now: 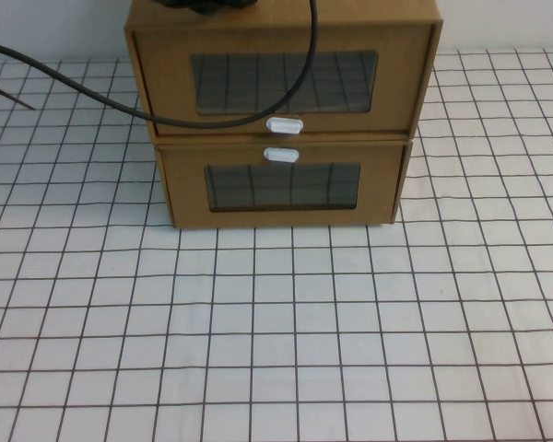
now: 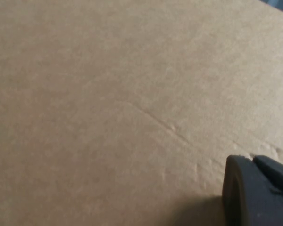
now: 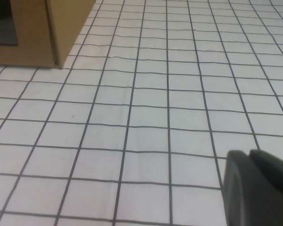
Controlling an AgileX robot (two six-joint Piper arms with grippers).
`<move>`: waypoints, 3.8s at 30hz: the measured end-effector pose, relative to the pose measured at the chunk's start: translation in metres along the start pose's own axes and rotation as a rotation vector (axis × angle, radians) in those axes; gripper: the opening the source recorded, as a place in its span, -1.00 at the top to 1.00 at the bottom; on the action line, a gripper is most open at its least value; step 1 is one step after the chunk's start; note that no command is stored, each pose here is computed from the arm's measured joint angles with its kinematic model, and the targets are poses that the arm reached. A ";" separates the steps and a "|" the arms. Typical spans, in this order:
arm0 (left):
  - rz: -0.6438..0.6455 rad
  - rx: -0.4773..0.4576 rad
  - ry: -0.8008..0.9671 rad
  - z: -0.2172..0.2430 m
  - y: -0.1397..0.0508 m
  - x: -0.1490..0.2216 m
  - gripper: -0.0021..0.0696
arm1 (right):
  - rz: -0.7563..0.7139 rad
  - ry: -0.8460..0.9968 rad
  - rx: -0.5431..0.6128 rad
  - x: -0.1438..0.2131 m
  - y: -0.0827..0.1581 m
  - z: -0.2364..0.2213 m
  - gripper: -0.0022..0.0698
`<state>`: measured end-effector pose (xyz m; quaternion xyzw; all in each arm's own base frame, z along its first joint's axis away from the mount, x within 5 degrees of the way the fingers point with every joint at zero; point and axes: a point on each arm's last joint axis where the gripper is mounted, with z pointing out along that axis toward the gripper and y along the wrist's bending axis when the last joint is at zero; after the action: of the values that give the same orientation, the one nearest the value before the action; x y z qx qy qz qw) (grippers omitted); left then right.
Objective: Open the shoe box
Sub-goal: 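Pull the top drawer of the cardboard box fully open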
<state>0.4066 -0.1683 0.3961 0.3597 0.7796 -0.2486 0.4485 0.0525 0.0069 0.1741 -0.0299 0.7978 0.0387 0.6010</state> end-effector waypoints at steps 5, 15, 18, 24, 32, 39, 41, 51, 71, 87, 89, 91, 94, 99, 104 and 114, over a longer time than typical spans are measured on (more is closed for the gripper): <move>0.005 0.000 0.005 0.000 0.000 0.000 0.95 | 0.000 0.000 0.000 0.000 0.000 0.000 0.98; 0.006 0.009 0.013 -0.001 -0.001 0.000 0.95 | 0.236 -0.166 -0.051 -0.015 0.003 -0.001 0.98; 0.008 0.010 0.013 -0.001 -0.001 0.000 0.95 | 0.463 -0.273 -0.079 -0.025 0.001 -0.004 0.98; 0.008 0.015 0.017 -0.001 -0.002 0.000 0.95 | 0.695 -0.359 -0.089 -0.032 -0.003 -0.006 0.98; 0.009 0.016 0.017 -0.002 -0.002 0.000 0.95 | 0.732 -0.184 -0.218 -0.050 0.013 -0.010 0.98; 0.010 0.018 0.022 -0.002 -0.002 0.000 0.95 | 0.452 0.218 -0.245 -0.103 0.027 0.007 0.98; 0.010 0.019 0.022 -0.002 -0.002 0.000 0.95 | 0.377 0.299 -0.249 -0.114 0.028 0.016 0.98; 0.010 0.020 0.024 -0.002 -0.002 0.000 0.95 | 0.153 0.522 -0.381 -0.161 0.045 0.075 0.98; 0.010 0.023 0.026 -0.002 -0.003 0.001 0.95 | -0.792 0.355 -0.570 -0.184 0.225 0.132 0.94; 0.001 0.027 0.031 -0.002 -0.003 0.001 0.95 | -1.144 -0.002 -0.391 -0.172 0.254 0.182 0.14; -0.004 0.027 0.031 -0.002 -0.003 0.001 0.95 | -1.166 -0.045 -0.367 -0.171 0.256 0.186 0.14; -0.020 0.028 0.033 -0.002 -0.003 0.001 0.95 | -1.172 -0.078 -0.347 -0.170 0.259 0.190 0.14; -0.044 0.028 0.041 -0.003 -0.004 0.001 0.95 | -1.173 -0.114 -0.331 -0.170 0.262 0.193 0.13; -0.087 0.031 0.057 -0.003 -0.004 0.002 0.95 | -1.160 -0.133 -0.319 -0.175 0.264 0.201 0.13; -0.105 0.035 0.062 -0.003 -0.005 0.002 0.95 | -1.160 -0.114 -0.293 -0.173 0.263 0.219 0.13; -0.115 0.053 0.076 -0.004 -0.007 0.003 0.95 | -1.191 -0.078 -0.302 -0.157 0.269 0.232 0.13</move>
<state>0.3984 -0.1686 0.3958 0.3350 0.8085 -0.2809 0.3940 0.2928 0.2972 0.2681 -0.5538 0.6072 -0.1898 0.5372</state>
